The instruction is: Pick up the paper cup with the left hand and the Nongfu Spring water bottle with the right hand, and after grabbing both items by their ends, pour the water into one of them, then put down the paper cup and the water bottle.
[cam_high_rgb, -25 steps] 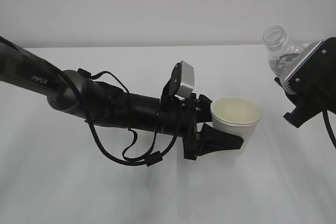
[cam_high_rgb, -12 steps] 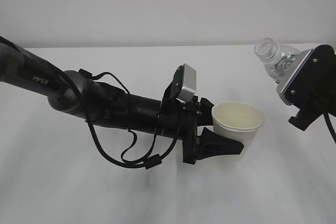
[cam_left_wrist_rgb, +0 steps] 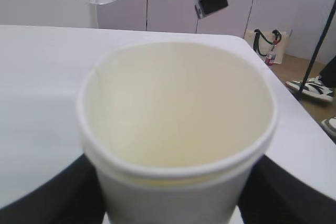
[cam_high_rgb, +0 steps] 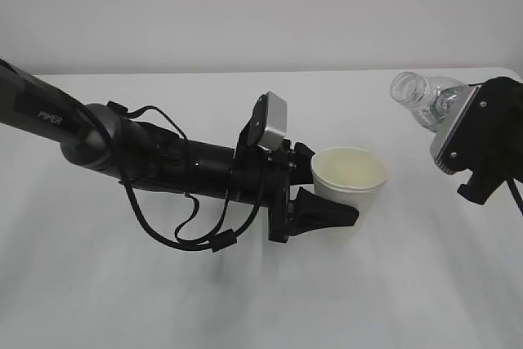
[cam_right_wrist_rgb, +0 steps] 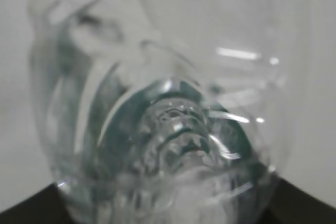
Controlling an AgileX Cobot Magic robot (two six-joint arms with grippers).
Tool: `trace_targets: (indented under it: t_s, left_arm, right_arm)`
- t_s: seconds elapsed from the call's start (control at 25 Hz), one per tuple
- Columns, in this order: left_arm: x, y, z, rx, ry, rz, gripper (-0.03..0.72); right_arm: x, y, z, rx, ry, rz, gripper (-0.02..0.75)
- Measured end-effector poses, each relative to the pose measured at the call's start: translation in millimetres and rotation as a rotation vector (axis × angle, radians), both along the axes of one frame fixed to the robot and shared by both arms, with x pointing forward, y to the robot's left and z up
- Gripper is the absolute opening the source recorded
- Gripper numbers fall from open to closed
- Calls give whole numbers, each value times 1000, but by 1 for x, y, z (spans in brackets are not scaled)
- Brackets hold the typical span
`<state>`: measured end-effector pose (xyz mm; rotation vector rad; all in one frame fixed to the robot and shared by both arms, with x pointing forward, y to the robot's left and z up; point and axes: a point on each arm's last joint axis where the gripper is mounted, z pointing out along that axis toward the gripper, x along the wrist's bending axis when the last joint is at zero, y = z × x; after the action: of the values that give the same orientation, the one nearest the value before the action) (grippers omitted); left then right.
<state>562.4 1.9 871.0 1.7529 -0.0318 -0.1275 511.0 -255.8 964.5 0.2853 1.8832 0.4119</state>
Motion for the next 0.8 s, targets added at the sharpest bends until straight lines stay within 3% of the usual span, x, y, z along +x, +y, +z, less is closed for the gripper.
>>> trace_targets:
  t_s: [0.8]
  left_arm:
    - [0,0,0,-5,-44,-11,494]
  right_arm:
    - [0,-1,0,-173,-26,49,428]
